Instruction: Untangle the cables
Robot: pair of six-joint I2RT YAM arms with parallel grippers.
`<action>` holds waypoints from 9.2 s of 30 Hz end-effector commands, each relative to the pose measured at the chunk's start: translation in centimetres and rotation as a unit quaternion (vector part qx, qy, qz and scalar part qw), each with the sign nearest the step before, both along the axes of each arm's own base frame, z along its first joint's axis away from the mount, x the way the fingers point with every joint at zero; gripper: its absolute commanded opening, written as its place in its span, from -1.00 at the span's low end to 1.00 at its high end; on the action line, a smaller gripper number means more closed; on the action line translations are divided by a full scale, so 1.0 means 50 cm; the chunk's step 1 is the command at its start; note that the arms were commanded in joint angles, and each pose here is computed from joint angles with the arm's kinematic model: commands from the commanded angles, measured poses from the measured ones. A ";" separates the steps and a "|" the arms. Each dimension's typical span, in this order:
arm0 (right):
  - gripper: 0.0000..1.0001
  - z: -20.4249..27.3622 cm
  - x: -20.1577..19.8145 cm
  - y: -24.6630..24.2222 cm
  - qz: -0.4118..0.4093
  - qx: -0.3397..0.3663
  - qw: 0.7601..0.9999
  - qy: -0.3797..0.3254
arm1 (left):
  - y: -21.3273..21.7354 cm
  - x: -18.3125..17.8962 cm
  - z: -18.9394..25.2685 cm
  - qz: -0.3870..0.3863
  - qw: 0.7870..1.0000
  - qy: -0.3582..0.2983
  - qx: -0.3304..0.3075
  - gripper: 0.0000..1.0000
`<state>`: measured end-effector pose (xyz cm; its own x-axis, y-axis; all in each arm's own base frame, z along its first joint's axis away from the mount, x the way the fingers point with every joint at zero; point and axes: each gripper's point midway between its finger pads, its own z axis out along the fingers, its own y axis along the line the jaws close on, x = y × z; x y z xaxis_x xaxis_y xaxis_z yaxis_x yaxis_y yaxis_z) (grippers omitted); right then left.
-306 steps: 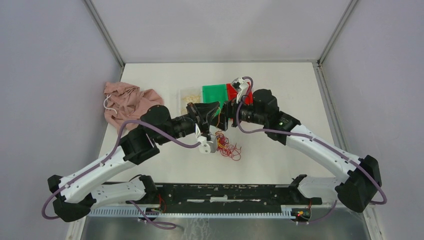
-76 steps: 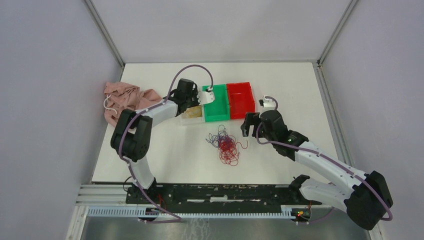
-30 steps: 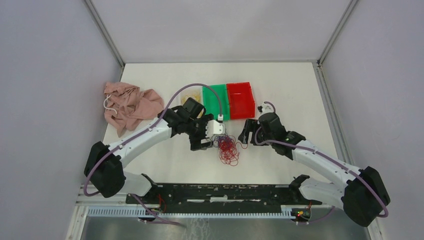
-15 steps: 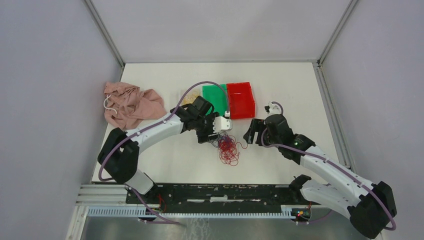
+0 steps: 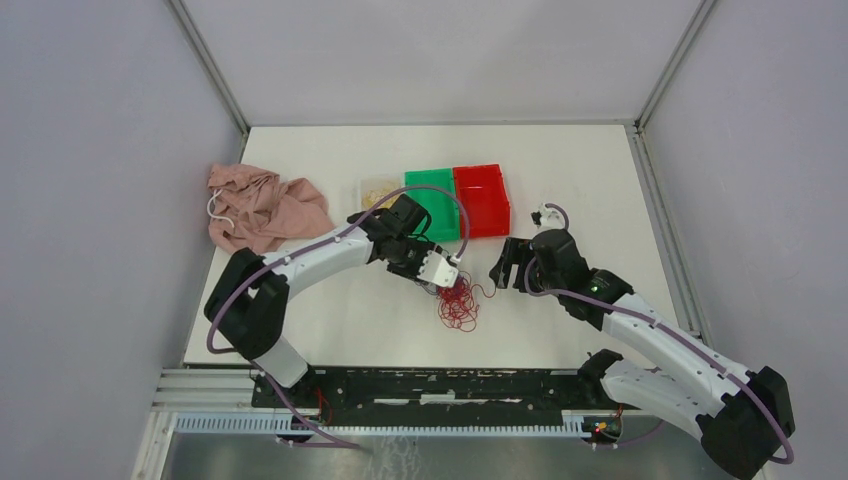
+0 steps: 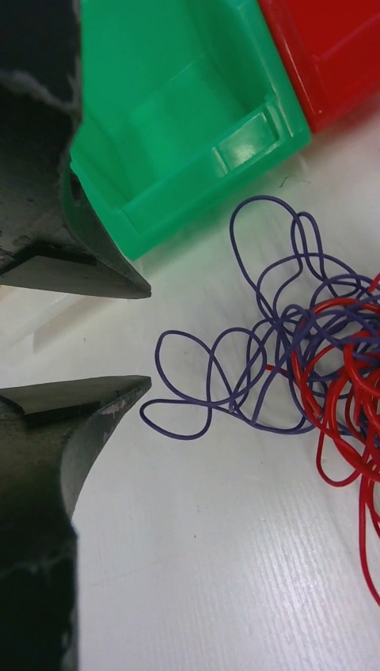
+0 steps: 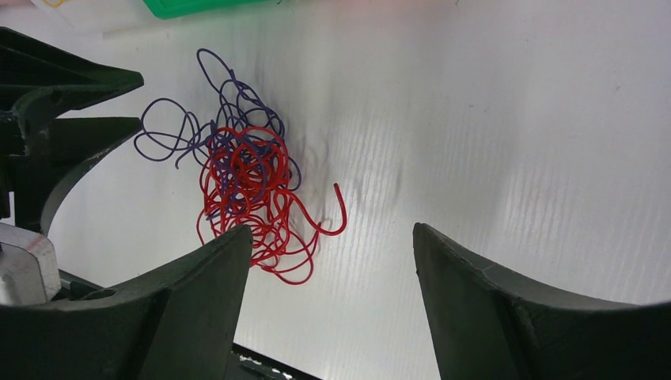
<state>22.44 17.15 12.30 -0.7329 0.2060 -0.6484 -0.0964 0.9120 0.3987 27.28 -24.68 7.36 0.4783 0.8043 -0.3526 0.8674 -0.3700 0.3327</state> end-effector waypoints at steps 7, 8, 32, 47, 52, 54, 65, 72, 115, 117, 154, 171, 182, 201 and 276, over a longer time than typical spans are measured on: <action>0.61 0.061 0.022 0.003 -0.005 0.010 0.999 -0.040 | -0.036 0.015 -0.008 -0.110 0.994 -0.019 0.010 -0.06; 0.61 0.063 0.022 0.003 -0.005 0.010 0.999 -0.041 | -0.037 0.017 -0.010 -0.111 0.994 -0.020 0.011 -0.07; 0.63 0.098 0.045 0.026 -0.006 0.041 0.997 -0.058 | -0.057 -0.052 0.244 0.032 0.992 0.006 -0.123 -0.94; 0.86 0.243 0.057 0.086 0.055 0.145 0.973 -0.173 | -0.081 -0.067 0.551 0.123 0.949 -0.065 -0.282 -0.94; 0.86 0.299 0.054 0.099 0.072 0.178 0.958 -0.214 | -0.092 -0.081 0.593 0.112 0.943 -0.084 -0.302 -0.94; 0.86 0.314 0.058 0.102 0.072 0.183 0.955 -0.224 | -0.099 -0.087 0.602 0.108 0.942 -0.088 -0.304 -0.94; 0.86 0.325 0.068 0.141 0.100 0.205 0.949 -0.219 | -0.117 -0.104 0.629 0.078 0.942 -0.109 -0.306 -0.94; 0.83 0.312 0.057 0.172 0.137 0.223 0.943 -0.204 | -0.124 -0.100 0.668 0.051 0.938 -0.149 -0.310 -0.94; 0.71 0.131 0.147 0.231 0.069 0.030 0.977 -0.198 | -0.154 -0.181 0.798 -0.018 0.916 -0.155 -0.370 -0.94; 0.69 0.119 0.150 0.229 0.057 0.028 0.977 -0.201 | -0.151 -0.199 0.836 -0.035 0.906 -0.154 -0.393 -0.94; 0.73 0.032 0.055 0.168 0.040 0.051 0.984 -0.168 | 0.030 -0.233 1.422 -0.035 0.494 -0.685 -0.534 -0.94; 0.85 0.364 -0.080 0.267 0.267 0.245 0.881 -0.304 | -0.045 -0.170 1.402 -0.033 0.520 -0.709 -0.475 -0.94; 0.76 0.339 0.001 0.135 0.109 0.091 0.949 -0.280 | -0.078 -0.137 1.375 -0.036 0.533 -0.735 -0.418 -0.94; 0.65 0.384 -0.052 0.264 0.263 0.182 0.900 -0.296 | -0.109 -0.104 1.373 -0.022 0.537 -0.741 -0.403 -0.94; 0.74 0.228 0.147 0.091 0.007 0.028 0.972 -0.234 | -0.076 0.067 1.060 0.070 0.715 -0.605 -0.342 -0.94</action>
